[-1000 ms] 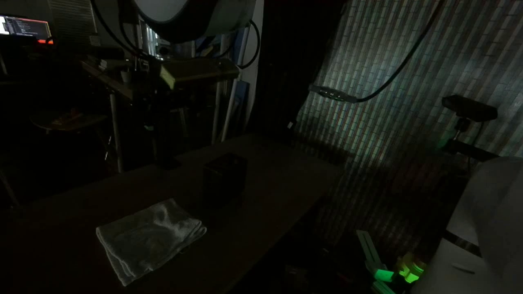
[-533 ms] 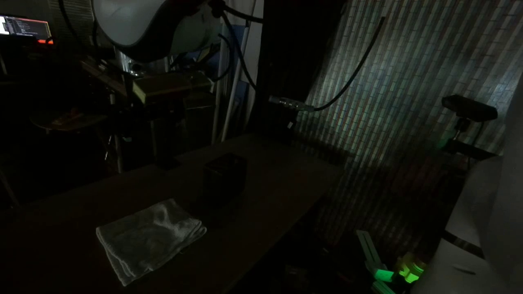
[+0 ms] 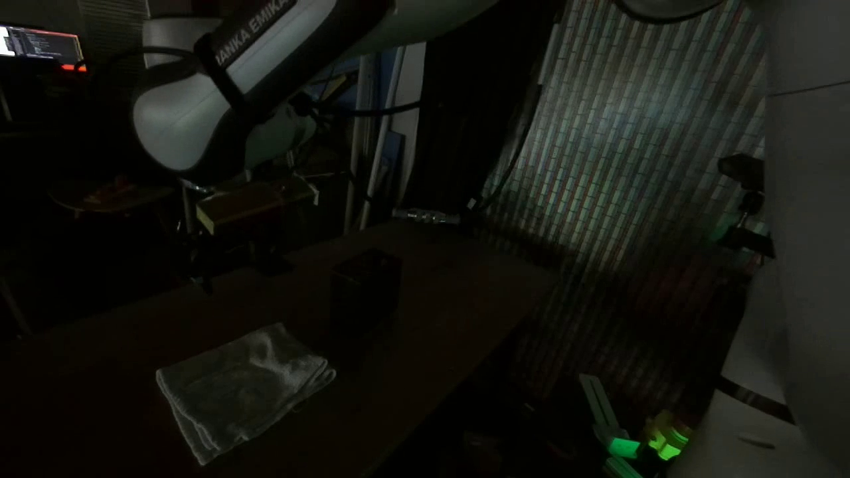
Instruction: Put the towel inside the black box
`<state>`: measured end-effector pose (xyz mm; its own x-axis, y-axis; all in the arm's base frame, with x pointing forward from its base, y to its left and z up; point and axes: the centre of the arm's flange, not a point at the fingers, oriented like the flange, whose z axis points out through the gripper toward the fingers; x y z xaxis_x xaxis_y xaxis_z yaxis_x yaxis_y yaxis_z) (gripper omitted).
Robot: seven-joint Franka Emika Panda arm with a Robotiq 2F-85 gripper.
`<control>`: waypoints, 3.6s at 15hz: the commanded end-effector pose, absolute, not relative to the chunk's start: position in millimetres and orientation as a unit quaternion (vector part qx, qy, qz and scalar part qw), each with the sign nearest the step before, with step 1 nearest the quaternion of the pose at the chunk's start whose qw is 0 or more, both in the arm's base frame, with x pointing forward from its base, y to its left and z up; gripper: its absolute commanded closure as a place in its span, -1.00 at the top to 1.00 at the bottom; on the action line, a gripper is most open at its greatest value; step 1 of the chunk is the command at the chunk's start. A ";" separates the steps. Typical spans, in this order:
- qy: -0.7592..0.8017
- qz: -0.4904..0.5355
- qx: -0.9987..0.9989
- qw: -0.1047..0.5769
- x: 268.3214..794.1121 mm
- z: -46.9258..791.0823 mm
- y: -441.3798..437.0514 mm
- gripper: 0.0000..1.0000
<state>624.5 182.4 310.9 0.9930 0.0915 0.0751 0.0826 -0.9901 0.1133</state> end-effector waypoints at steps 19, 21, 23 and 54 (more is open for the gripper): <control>-0.012 0.016 0.997 0.077 641.2 136.4 226.0 1.00; -0.012 0.024 0.997 0.068 641.7 124.3 221.0 1.00; -0.010 0.030 0.998 0.058 643.0 113.9 215.2 1.00; -0.016 0.062 0.998 0.020 580.7 427.5 181.2 -0.78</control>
